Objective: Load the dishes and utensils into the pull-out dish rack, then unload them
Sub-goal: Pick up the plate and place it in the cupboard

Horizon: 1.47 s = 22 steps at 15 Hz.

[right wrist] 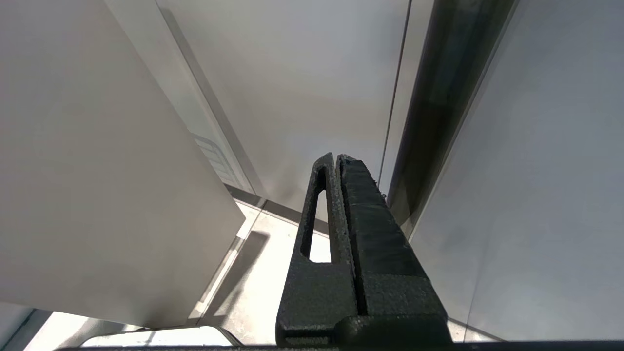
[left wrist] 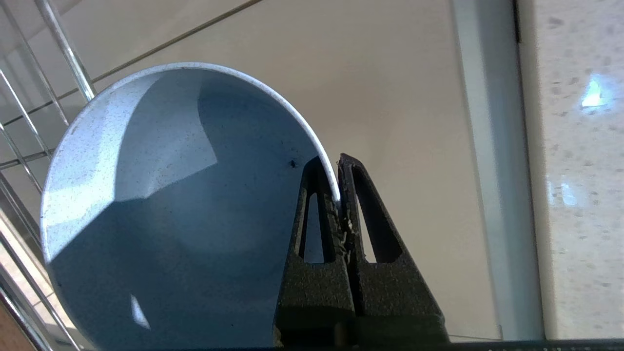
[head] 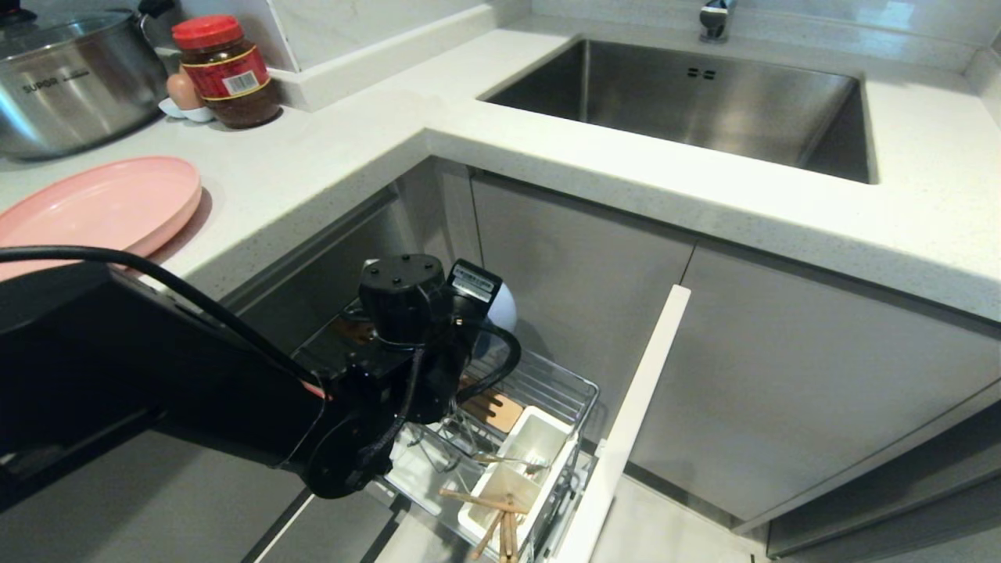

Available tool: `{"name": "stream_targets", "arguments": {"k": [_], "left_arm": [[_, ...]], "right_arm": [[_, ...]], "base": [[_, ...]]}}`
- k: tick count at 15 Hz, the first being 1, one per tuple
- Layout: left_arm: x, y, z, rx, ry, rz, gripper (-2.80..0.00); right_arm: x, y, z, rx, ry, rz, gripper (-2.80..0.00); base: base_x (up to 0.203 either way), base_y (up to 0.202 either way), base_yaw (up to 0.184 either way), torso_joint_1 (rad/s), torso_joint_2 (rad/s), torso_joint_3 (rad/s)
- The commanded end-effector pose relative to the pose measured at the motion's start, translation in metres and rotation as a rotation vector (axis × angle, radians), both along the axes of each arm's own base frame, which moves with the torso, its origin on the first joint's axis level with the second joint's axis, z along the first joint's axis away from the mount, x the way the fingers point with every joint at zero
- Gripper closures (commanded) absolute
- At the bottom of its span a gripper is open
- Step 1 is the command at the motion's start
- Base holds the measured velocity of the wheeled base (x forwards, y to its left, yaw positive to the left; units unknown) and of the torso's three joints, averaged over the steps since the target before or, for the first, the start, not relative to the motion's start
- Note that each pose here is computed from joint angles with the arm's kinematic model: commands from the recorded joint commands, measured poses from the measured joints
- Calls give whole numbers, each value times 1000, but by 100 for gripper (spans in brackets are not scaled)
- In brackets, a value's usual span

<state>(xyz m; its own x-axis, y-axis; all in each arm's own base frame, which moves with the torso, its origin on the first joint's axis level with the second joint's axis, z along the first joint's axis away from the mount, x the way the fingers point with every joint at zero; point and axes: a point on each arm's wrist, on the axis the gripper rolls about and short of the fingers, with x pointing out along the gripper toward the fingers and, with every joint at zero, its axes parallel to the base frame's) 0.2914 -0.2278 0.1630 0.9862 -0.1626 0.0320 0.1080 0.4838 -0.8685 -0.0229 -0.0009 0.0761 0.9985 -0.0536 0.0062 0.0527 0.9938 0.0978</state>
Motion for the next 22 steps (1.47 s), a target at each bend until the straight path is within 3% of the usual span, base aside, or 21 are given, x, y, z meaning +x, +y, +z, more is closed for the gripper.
{"name": "stream_targets", "arguments": {"k": [1, 6, 12, 22], "left_arm": [[3, -2, -12, -1, 13, 2, 0], [-4, 2, -21, -49, -49, -47, 0], [-2, 0, -38, -52, -56, -69, 0], [5, -6, -69, -33, -2, -81, 0]], "right_arm": [[0, 0, 0, 0, -3, 0, 0], [0, 0, 0, 0, -3, 0, 0], [0, 0, 0, 0, -3, 0, 0], [0, 0, 0, 0, -3, 0, 0]], "base": [[0, 0, 0, 0, 0, 0], [0, 0, 0, 0, 0, 0], [0, 0, 0, 0, 0, 0], [0, 0, 0, 0, 0, 0]]}}
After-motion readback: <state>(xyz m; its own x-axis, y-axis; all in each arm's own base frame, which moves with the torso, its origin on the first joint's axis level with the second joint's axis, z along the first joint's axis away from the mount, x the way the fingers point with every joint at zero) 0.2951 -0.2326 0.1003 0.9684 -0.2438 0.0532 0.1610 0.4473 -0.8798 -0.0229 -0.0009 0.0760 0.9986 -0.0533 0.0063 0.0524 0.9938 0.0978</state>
